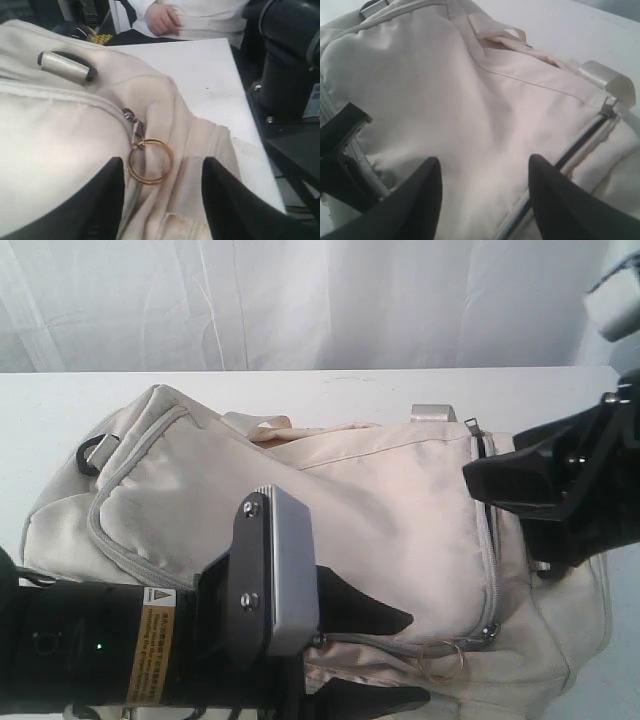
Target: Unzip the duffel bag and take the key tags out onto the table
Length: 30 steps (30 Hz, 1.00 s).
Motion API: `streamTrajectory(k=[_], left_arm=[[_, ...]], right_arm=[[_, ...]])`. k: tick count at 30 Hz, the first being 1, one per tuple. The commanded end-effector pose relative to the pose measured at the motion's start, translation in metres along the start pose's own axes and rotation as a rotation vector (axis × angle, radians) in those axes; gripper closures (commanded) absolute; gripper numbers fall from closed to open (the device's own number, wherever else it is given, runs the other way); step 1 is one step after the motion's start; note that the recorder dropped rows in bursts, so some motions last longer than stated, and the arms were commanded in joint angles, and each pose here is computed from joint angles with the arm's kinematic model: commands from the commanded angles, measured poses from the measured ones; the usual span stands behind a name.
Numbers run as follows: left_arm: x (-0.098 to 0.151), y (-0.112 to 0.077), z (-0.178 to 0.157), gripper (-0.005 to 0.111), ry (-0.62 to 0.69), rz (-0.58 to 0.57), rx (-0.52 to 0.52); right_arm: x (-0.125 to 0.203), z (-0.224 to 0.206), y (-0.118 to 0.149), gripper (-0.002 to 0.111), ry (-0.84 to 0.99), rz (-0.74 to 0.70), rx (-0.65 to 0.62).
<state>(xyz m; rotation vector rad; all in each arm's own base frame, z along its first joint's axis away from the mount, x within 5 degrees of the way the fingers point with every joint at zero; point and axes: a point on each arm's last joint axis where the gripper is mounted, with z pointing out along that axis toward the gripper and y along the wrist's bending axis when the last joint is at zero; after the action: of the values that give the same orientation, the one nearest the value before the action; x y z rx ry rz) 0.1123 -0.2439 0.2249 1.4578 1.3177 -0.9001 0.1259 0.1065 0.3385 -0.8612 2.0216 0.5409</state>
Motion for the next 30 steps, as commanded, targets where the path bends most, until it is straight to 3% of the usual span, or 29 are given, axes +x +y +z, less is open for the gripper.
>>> streamTrajectory(k=[1,7,13,19,26,30], left_arm=[[-0.004,-0.006,0.004,0.054,0.018,0.201,-0.068],[-0.002,-0.006,0.008,0.054,0.039,0.344,-0.127],[0.003,-0.004,0.02,0.054,0.089,0.499,-0.089],[-0.011,-0.006,0.038,0.054,0.077,0.616,-0.059],[-0.001,-0.012,0.047,0.054,0.261,0.707,0.014],[0.003,-0.012,0.049,0.054,0.269,0.704,0.021]], right_arm=[[0.007,-0.024,0.007,0.058,-0.004,0.075,0.005],[0.014,-0.048,0.016,0.058,-0.04,0.086,-0.013],[0.025,-0.069,0.025,0.058,-0.036,0.166,-0.038],[0.036,-0.083,0.032,0.058,-0.015,0.179,-0.058],[0.044,-0.095,0.037,0.058,-0.031,0.162,-0.066],[0.045,-0.098,0.037,0.058,-0.039,0.155,-0.061]])
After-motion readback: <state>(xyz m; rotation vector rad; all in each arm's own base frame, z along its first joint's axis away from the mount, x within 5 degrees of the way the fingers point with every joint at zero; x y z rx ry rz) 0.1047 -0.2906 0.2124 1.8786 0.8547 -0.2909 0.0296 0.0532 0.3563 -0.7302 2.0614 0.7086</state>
